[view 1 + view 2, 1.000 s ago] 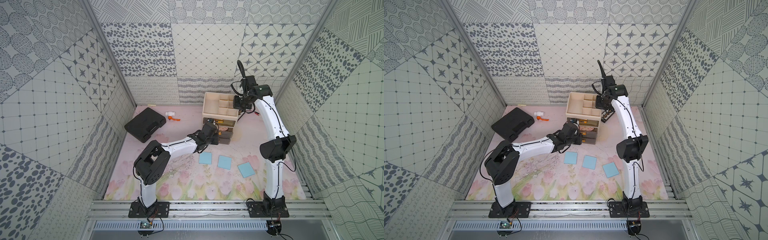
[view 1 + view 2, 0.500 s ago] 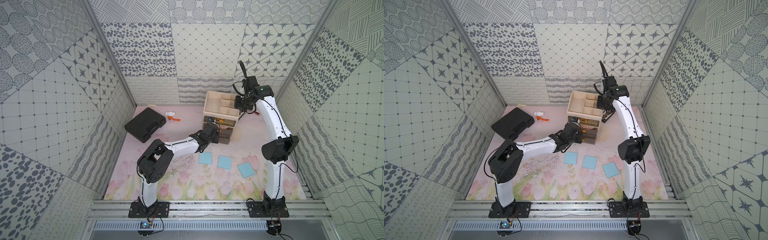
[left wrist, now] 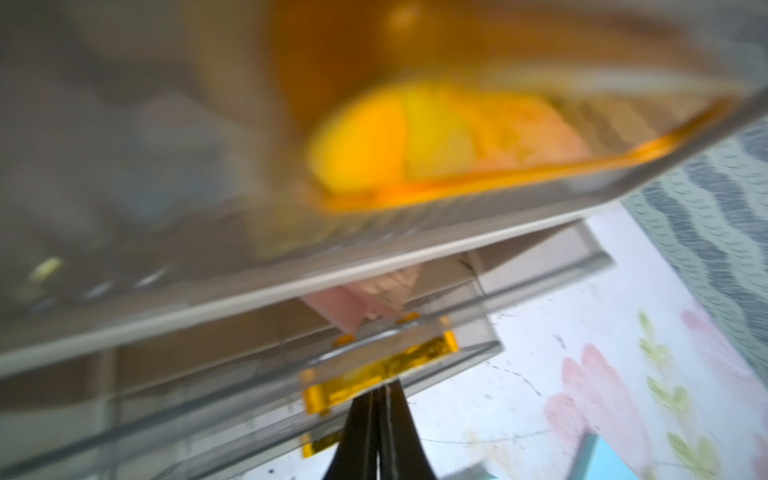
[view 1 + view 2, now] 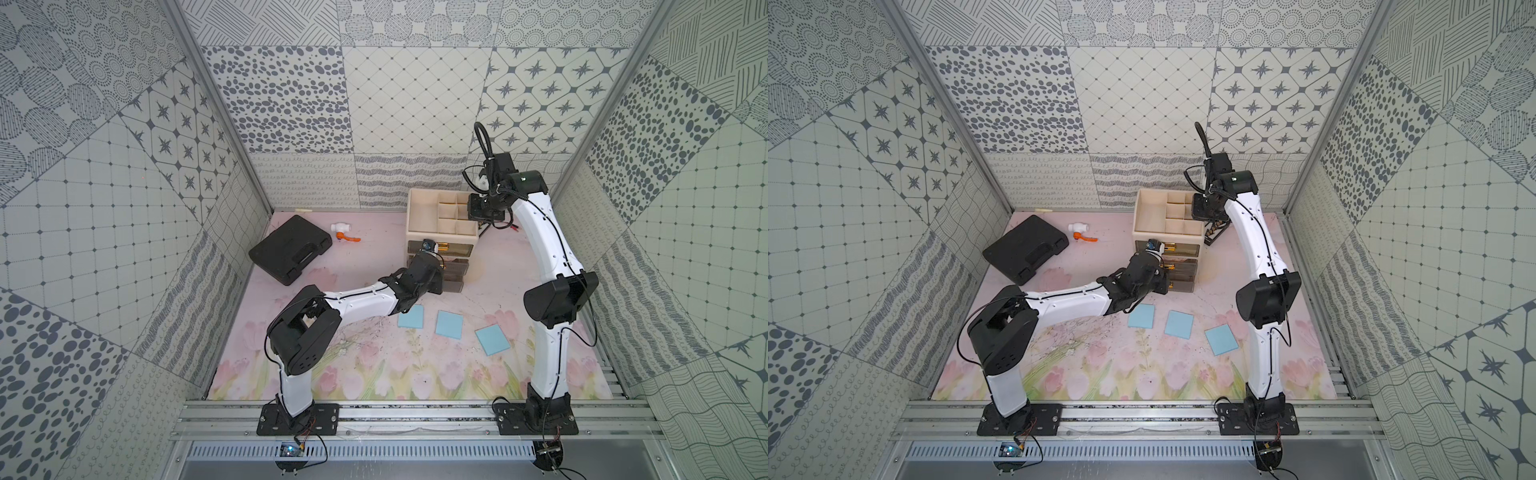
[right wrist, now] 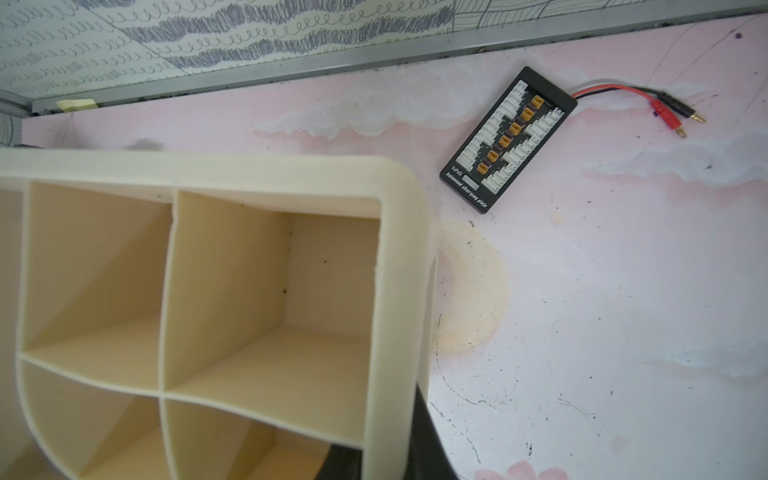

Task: Please put the sticky notes in the drawer by color
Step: Close the drawer in the storage box.

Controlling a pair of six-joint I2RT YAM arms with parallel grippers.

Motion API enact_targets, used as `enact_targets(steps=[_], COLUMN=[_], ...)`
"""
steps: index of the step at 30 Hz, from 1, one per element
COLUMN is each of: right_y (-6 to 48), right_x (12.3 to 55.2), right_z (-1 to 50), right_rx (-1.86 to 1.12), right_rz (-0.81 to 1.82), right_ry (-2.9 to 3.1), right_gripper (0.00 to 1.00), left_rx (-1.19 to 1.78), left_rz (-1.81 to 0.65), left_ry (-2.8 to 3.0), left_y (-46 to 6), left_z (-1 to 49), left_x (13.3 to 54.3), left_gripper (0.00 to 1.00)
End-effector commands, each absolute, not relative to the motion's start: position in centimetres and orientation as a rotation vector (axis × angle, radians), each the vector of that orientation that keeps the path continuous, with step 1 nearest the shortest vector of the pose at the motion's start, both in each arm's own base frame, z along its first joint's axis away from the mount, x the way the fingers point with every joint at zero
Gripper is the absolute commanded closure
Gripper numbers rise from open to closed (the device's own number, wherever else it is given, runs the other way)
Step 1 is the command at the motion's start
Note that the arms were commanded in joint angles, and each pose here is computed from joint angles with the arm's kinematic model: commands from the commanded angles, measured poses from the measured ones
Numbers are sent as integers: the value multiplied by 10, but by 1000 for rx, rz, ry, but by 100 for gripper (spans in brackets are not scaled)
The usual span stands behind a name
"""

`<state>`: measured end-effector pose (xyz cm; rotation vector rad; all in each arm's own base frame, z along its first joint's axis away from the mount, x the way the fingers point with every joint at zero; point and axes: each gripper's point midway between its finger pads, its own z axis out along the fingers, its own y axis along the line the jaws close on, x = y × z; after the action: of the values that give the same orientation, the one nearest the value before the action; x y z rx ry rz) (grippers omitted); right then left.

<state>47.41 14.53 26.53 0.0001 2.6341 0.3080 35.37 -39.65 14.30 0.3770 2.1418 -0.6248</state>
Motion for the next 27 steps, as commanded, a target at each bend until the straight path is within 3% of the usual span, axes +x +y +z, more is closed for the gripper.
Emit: enact_targets(steps=[1,3,5,12,18,27], right_y=[193,192,192,198,196,196], right_x=[417,418,419,419,415,409], right_z=[252,250,249,250,256,257], right_rx=[-116,-111,-111,-112,-106,-118], right_rz=[537,532,533,570,571,578], right_ry=[2828,2831,2832,2824,2812,2811], right_gripper=[100,100,100,100,100,100], left_rx=[428,418,403,410,378,325], left_rz=[-911,-904,-906,-846,-649,-419], left_ry=[1924,1958,1967,1965,1959,1844], left_y=[-432,-425,-417,-411,-412,-397], left_z=[198,193,190,179,153,151], left_x=[334,330,325,328,353,371], left_gripper=[91,80,78,87,94,95])
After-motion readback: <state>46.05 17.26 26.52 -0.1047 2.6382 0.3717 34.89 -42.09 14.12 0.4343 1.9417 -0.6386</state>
